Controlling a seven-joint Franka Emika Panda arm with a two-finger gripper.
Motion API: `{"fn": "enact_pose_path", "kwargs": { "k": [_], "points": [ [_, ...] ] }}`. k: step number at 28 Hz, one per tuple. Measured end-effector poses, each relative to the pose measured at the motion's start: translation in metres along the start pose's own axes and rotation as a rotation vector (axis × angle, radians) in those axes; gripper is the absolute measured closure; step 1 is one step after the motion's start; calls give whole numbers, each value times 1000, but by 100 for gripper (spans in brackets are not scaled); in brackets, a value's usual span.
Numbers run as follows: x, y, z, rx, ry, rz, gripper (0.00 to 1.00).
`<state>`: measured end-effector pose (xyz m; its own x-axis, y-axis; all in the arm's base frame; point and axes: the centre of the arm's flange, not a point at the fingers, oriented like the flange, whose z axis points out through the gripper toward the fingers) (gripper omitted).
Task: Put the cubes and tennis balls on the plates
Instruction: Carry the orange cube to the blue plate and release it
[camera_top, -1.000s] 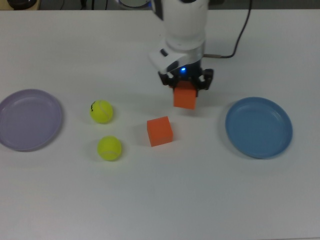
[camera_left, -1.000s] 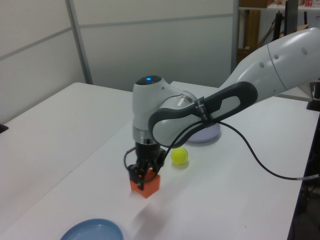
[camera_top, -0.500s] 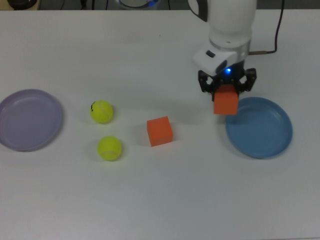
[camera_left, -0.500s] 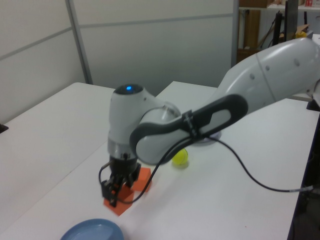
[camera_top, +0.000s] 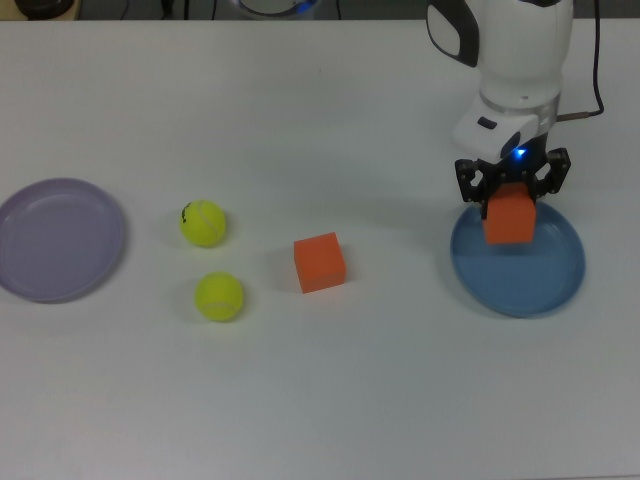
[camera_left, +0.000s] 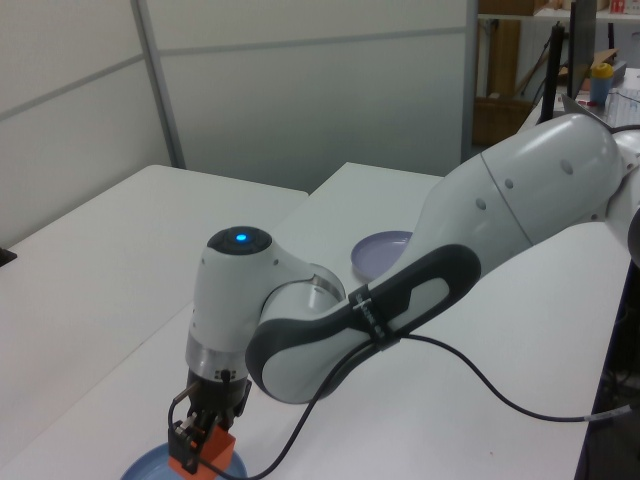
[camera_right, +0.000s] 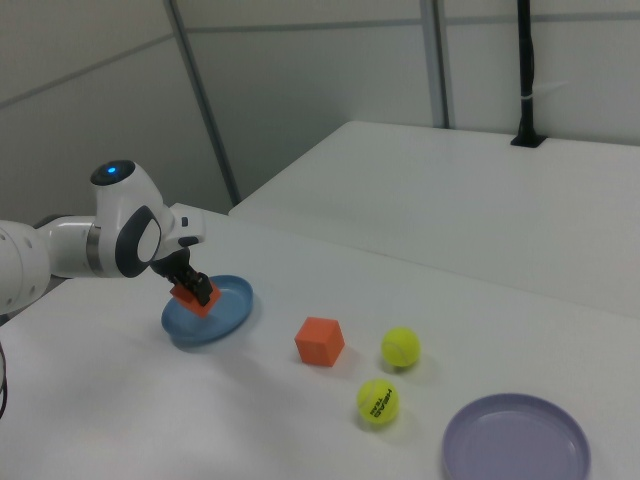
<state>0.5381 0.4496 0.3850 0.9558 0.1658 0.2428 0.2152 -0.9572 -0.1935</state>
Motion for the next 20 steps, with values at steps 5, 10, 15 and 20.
{"fn": "enact_pose_path", "kwargs": {
  "k": [5,10,15,20],
  "points": [
    [5,0,13,-16,25,14,38],
    [8,0,27,-18,64,29,38],
    [8,-1,32,-19,64,29,26],
    [6,-9,29,-12,68,41,8]
  ]
}}
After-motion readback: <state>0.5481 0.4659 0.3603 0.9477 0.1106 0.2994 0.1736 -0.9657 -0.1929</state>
